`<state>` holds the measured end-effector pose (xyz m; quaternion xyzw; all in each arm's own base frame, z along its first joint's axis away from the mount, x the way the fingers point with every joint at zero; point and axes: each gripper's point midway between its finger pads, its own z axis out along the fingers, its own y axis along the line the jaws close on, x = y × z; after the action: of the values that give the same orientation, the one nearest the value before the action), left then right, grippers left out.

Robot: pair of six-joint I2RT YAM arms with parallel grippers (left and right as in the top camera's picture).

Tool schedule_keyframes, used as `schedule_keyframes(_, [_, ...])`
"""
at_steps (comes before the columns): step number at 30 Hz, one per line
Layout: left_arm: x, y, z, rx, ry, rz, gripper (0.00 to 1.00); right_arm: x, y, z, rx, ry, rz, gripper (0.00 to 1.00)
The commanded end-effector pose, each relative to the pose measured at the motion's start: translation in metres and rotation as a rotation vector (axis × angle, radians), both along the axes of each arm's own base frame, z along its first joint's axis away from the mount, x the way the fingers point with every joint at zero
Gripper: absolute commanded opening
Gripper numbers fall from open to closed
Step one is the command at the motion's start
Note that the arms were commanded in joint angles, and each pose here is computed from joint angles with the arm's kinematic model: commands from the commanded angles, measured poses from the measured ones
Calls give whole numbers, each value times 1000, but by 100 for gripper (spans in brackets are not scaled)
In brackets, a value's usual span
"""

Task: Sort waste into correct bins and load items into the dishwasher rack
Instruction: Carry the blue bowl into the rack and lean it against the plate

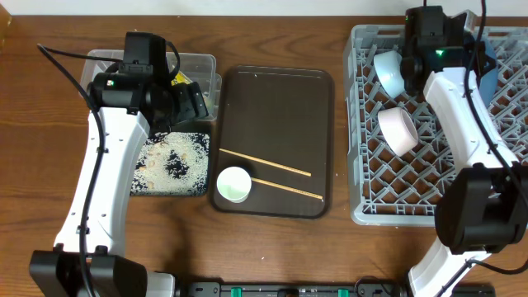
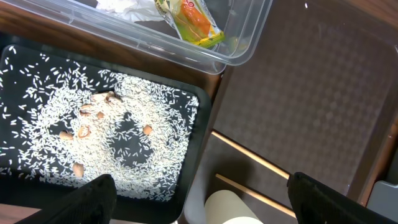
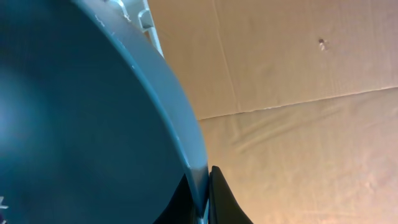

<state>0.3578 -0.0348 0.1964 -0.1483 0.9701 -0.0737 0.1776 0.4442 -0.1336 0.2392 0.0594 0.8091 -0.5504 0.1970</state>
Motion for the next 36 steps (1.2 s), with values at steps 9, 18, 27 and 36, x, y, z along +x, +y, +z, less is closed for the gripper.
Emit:
schedule_keyframes(9, [0,2,9,1,-24,4,90,22,15,-44,252,-36,105,74])
schedule_keyframes(18, [0,2,9,1,-24,4,91,23,35,4,328,-182,197,85])
schedule_keyframes(27, [0,2,9,1,-24,4,91,11,78,66,602,-398,391,99])
schedule_keyframes(36, [0,2,9,1,-24,4,90,-4,117,77,845,-432,500,99])
